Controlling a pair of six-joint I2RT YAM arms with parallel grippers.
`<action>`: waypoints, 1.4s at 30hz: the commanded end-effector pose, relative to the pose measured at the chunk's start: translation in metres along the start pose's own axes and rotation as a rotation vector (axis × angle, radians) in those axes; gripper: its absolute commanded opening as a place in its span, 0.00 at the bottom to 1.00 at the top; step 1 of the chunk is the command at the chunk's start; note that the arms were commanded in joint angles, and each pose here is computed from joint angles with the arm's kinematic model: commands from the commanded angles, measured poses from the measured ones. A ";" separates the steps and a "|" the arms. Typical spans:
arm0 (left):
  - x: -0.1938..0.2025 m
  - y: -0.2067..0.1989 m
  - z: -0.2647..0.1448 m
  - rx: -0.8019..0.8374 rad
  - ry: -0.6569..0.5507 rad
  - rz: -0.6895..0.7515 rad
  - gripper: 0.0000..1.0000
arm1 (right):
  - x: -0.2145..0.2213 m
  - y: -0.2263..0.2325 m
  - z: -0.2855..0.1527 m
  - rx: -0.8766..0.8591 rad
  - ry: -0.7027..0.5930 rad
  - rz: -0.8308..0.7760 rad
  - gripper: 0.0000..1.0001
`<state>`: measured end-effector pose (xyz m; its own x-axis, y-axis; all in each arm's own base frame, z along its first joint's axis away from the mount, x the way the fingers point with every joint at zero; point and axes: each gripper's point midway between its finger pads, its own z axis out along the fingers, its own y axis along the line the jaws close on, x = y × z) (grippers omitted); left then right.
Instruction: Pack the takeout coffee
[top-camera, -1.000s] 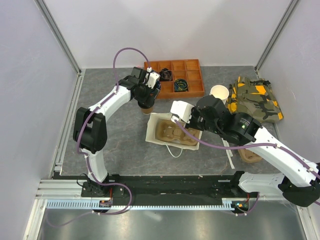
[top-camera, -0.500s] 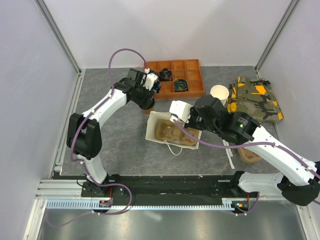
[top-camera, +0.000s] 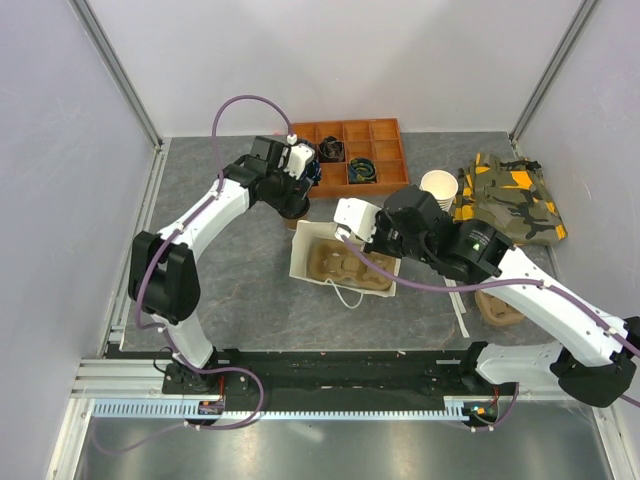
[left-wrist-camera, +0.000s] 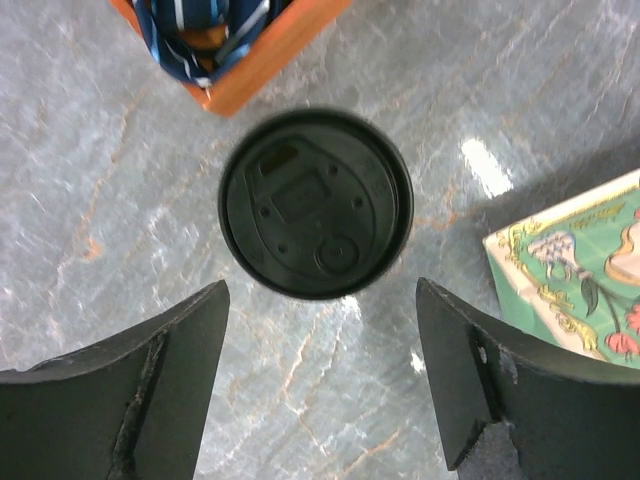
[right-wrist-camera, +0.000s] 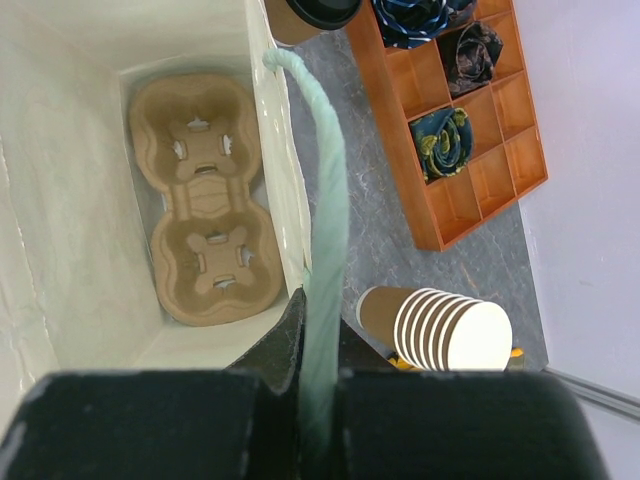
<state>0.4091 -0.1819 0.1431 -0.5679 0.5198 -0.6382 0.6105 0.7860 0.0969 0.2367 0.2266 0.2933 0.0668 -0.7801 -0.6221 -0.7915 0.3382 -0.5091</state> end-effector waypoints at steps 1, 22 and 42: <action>-0.027 0.006 0.004 -0.001 -0.059 0.019 0.84 | -0.013 -0.016 -0.009 0.058 -0.028 0.025 0.00; -0.029 0.011 0.033 0.004 -0.029 0.065 0.86 | -0.006 -0.016 -0.008 0.057 0.011 -0.011 0.00; 0.001 0.003 0.045 0.023 0.045 0.086 0.83 | -0.003 -0.016 -0.010 0.056 0.018 -0.026 0.00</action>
<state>0.4389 -0.1943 0.1154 -0.5610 0.5628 -0.6071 0.6401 0.7599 0.1130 0.2401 0.2201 0.2927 0.0675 -0.8126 -0.5789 -0.7815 0.3177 -0.5370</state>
